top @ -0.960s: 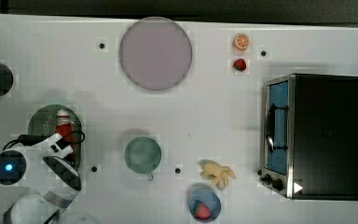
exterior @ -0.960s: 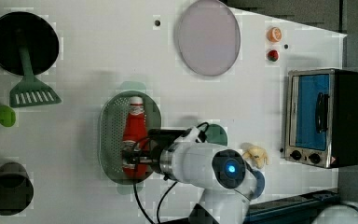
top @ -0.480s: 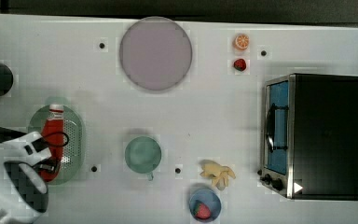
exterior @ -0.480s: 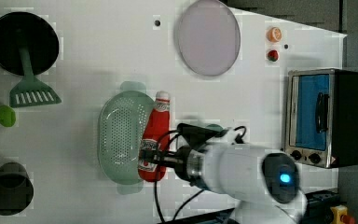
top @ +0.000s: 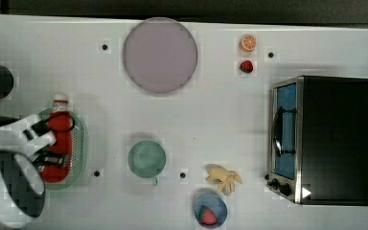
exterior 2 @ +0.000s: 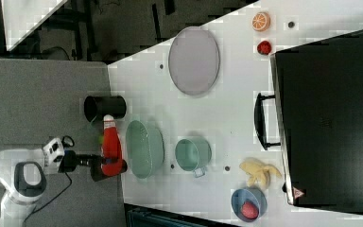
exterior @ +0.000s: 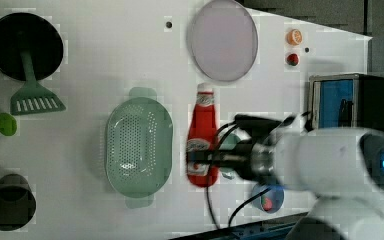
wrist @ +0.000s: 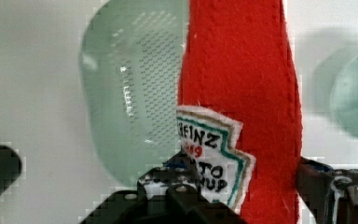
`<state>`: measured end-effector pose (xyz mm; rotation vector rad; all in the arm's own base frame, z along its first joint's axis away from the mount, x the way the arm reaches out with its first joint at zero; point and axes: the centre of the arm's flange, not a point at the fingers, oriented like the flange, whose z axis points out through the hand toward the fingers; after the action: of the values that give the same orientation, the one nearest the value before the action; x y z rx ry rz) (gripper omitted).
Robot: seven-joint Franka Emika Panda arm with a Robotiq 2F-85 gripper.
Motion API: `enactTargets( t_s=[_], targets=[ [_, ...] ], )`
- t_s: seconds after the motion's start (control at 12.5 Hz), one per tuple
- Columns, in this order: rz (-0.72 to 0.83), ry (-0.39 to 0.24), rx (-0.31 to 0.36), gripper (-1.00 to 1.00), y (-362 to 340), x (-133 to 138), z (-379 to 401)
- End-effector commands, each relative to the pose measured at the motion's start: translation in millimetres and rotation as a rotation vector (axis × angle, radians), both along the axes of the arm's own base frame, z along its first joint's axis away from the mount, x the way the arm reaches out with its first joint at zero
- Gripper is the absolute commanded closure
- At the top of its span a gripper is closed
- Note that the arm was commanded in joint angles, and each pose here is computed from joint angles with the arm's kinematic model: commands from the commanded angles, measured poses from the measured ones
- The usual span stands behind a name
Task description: Pick ketchup from strainer and place it on the table
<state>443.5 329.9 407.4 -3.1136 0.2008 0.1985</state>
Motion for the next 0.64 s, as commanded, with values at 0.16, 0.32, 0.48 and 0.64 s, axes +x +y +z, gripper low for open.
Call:
enactTargets(
  t_s=[0.16,0.32,0.48,0.64],
  targets=[
    [-0.087,-0.086,0.046,-0.22,-95.1,76.6,45.6],
    [-0.168,-0.101,0.044,-0.22,-139.1,96.9,51.1],
    [-0.202,-0.111,0.037,-0.22,-184.7,111.7,52.3],
    [-0.207,-0.114,0.032,-0.22,-234.3,122.2,50.1]
  ],
)
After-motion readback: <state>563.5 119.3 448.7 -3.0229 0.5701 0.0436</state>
